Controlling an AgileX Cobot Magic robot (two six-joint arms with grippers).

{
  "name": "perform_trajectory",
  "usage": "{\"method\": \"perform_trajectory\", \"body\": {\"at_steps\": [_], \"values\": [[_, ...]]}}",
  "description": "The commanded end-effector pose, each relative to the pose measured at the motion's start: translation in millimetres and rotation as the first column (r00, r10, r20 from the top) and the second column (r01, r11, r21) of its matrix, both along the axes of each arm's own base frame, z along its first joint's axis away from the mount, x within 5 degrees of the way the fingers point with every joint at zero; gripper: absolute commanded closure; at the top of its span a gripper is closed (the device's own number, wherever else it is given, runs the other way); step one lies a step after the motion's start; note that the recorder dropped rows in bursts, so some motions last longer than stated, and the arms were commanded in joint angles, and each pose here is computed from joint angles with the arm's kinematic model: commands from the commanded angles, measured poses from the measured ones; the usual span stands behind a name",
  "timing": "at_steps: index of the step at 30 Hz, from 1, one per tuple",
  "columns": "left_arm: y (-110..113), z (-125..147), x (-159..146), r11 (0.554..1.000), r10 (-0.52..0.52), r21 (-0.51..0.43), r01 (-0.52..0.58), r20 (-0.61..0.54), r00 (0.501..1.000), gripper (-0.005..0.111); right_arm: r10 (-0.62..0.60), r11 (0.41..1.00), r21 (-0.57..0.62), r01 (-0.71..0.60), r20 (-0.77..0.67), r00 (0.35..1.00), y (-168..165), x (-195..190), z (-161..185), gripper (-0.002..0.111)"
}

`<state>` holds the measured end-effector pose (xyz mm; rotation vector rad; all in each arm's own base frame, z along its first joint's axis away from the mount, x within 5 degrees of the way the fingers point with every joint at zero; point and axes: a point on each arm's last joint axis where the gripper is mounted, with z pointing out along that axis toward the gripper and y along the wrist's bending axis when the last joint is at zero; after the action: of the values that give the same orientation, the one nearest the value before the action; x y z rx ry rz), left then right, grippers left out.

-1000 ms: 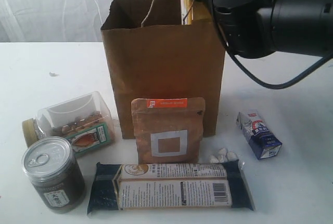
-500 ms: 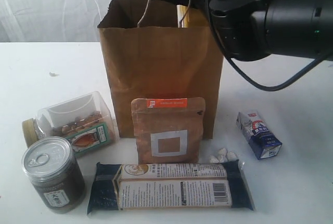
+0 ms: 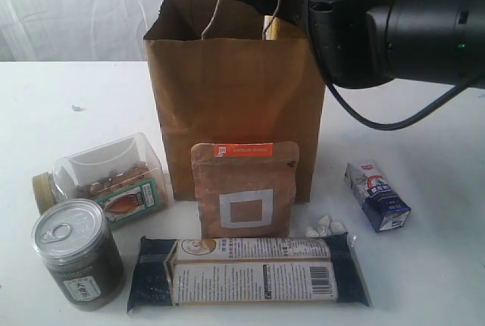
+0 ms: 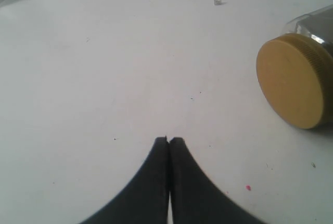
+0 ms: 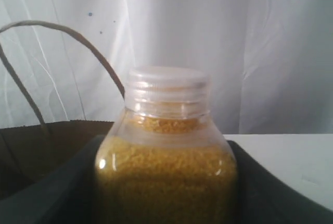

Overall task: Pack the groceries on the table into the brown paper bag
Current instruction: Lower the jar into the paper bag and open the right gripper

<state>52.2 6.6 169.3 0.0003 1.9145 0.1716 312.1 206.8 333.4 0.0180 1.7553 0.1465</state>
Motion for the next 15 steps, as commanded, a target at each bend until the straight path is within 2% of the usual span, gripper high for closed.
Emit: {"method": "perform_trajectory", "body": {"at_steps": [1,3,6,8,10,15], "values": [[-0.2,-0.9,-0.2,1.000,-0.003,-0.001,0.003,0.002,1.000,0.107,-0.017,1.000,-0.011,0.018,0.048,0.999,-4.9,-1.9,12.8,0.064],[-0.2,-0.9,-0.2,1.000,-0.003,-0.001,0.003,0.002,1.000,0.107,-0.004,1.000,-0.010,0.004,0.044,0.999,-3.7,-2.1,12.5,0.057],[-0.2,-0.9,-0.2,1.000,-0.003,-0.001,0.003,0.002,1.000,0.107,0.037,0.999,-0.026,-0.036,0.035,0.999,-0.3,-2.5,11.5,0.038],[-0.2,-0.9,-0.2,1.000,-0.003,-0.001,0.003,0.002,1.000,0.107,0.045,0.999,-0.022,-0.044,0.029,0.999,0.4,-2.7,11.0,0.030],[-0.2,-0.9,-0.2,1.000,-0.003,-0.001,0.003,0.002,1.000,0.107,0.037,0.999,-0.003,-0.037,0.011,0.999,0.0,-2.9,9.6,0.027],[-0.2,-0.9,-0.2,1.000,-0.003,-0.001,0.003,0.002,1.000,0.107,0.027,1.000,-0.006,-0.027,-0.040,0.999,-1.0,-3.7,5.0,0.027]]}}
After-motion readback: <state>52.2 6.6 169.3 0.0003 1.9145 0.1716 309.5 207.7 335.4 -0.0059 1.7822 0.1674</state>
